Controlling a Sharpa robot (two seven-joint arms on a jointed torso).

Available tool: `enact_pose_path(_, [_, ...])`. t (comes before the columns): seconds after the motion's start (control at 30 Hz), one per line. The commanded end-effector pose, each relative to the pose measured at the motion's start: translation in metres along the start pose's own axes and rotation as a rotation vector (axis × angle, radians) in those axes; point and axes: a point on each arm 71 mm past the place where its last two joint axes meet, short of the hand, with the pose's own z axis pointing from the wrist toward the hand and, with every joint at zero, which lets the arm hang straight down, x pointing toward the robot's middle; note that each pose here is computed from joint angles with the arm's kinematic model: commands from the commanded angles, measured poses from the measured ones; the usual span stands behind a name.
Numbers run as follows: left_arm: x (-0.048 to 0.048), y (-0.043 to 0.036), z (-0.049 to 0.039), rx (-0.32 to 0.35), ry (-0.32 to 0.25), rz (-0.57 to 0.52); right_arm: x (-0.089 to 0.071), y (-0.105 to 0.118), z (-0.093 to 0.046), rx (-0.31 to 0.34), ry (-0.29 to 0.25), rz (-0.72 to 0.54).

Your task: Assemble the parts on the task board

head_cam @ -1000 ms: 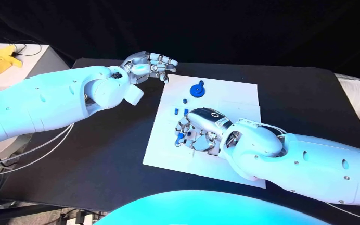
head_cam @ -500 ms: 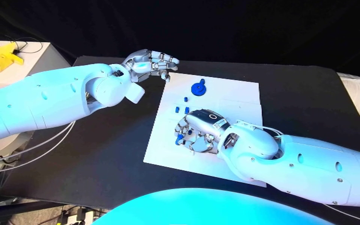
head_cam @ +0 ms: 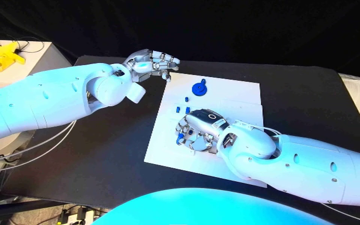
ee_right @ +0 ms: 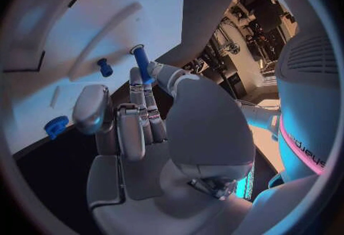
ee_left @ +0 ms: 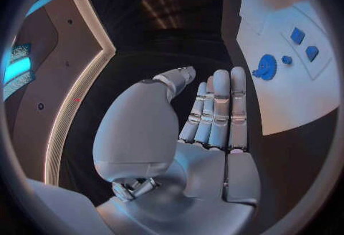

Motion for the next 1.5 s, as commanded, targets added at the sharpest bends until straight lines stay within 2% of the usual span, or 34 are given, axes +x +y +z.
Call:
enact_pose_path(0.03, [0.0024,-0.0007,0.0001,0.005,0.023,-0.002,0.0013,-0.0012,0.0005,0.005,0.006,-0.029])
enact_pose_path(0.2, [0.0023,-0.0007,0.0001,0.005,0.023,-0.002,0.0029,-0.0027,0.0010,0.013,0.022,-0.040])
enact_pose_path(0.47, [0.0021,-0.0005,0.0001,0.004,0.023,-0.002,0.0081,-0.0026,0.0015,0.016,0.078,-0.058])
enact_pose_path(0.67, [0.0023,-0.0005,0.0003,0.004,0.023,-0.002,0.0095,-0.0010,0.0021,0.009,0.083,-0.059])
enact_pose_path(1.1, [0.0019,-0.0003,0.0002,0.002,0.023,-0.002,0.0068,-0.0003,0.0007,-0.029,0.033,-0.028])
enact_pose_path(1.5, [0.0020,0.0001,0.0001,-0.003,0.028,-0.003,0.0011,-0.0024,-0.0036,-0.031,-0.036,-0.008])
